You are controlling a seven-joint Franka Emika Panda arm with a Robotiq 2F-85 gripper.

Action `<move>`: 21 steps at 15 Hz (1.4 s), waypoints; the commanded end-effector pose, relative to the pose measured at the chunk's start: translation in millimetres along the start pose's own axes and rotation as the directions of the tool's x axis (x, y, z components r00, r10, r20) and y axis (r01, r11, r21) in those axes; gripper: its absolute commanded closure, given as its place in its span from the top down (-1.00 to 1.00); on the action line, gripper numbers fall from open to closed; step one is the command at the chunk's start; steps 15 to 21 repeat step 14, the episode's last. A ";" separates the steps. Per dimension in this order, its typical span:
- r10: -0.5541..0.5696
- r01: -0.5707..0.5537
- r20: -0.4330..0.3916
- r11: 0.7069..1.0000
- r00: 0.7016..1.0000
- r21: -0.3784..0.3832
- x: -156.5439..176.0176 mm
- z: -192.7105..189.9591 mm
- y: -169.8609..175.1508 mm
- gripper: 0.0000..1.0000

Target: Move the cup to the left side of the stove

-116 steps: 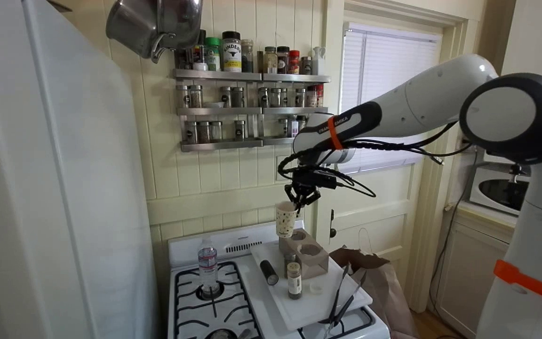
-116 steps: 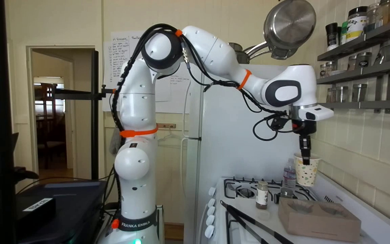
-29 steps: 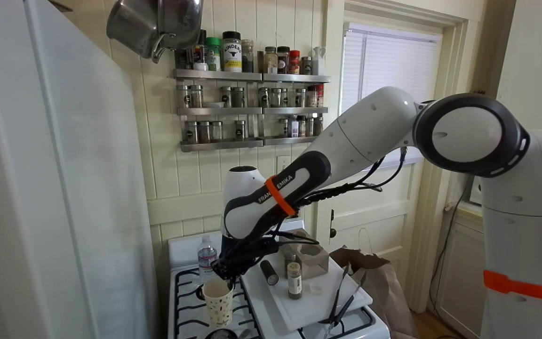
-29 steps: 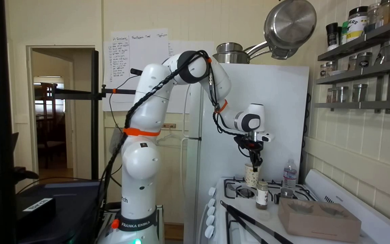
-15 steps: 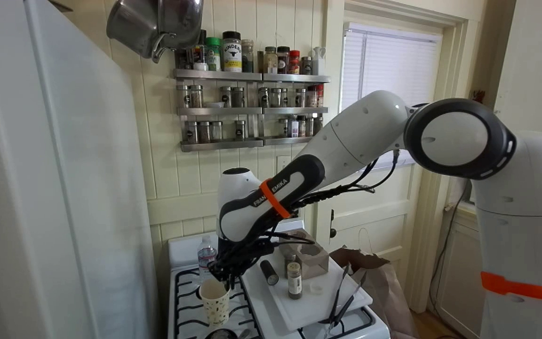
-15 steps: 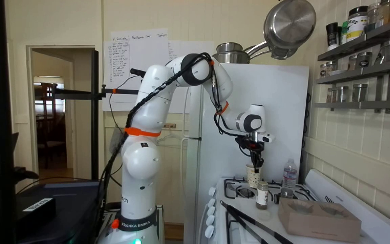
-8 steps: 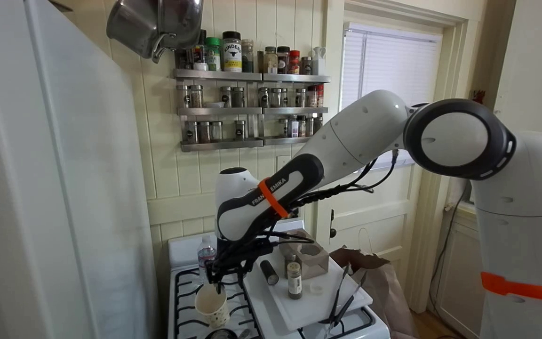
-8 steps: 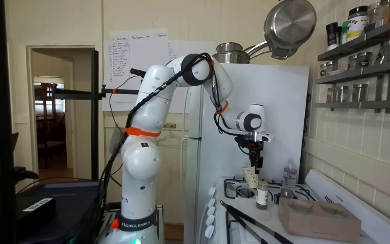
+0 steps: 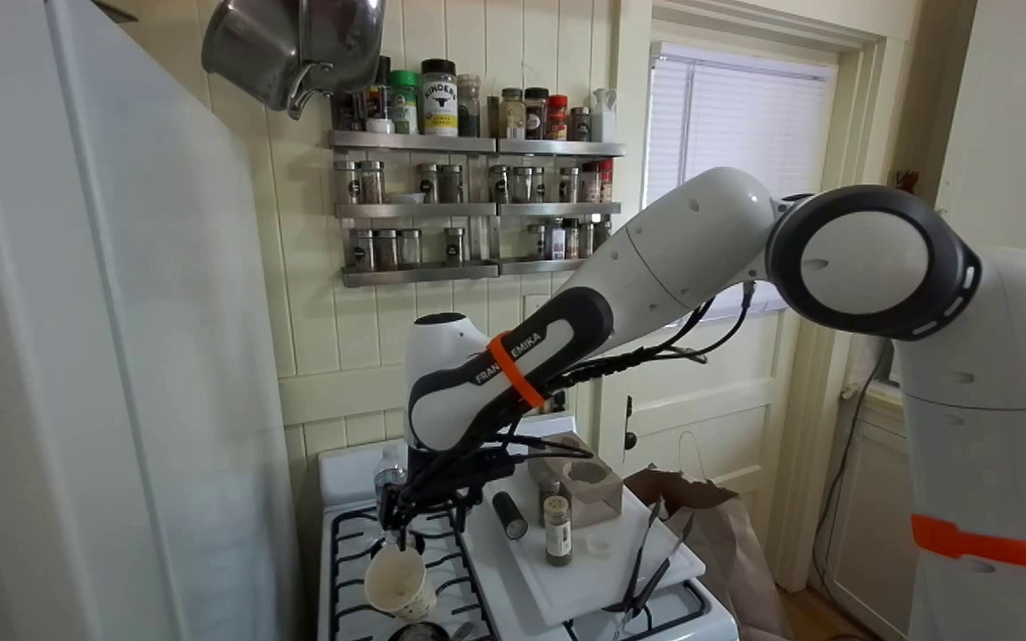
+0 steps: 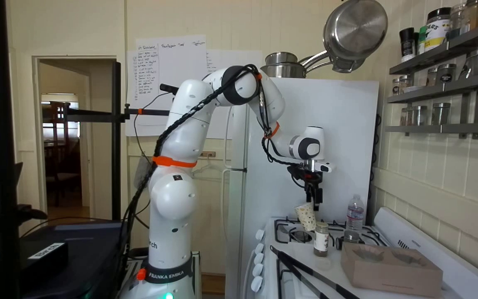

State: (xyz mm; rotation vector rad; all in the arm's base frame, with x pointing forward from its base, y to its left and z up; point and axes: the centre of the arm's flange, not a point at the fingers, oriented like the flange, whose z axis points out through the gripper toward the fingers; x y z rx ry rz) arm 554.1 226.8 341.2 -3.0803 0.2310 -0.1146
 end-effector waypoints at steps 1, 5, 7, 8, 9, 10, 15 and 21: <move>-0.020 0.020 0.002 0.999 1.000 0.048 -12.4 -24.8 2.6 1.00; 0.073 -0.069 -0.039 0.993 0.997 0.098 -11.5 -57.3 22.9 1.00; 0.109 -0.103 -0.048 0.987 0.993 0.120 -9.8 -69.3 35.8 1.00; 0.127 -0.119 -0.051 0.984 0.991 0.131 -9.2 -74.7 42.5 1.00; 0.159 -0.150 -0.054 0.978 0.986 0.148 -7.6 -80.1 50.5 1.00; 0.185 -0.174 -0.053 0.971 0.981 0.164 -5.6 -84.5 58.0 1.00; 0.176 -0.166 -0.057 0.975 0.983 0.147 6.5 -85.7 54.1 1.00; 0.176 -0.166 -0.057 0.975 0.983 0.147 6.5 -85.7 54.1 1.00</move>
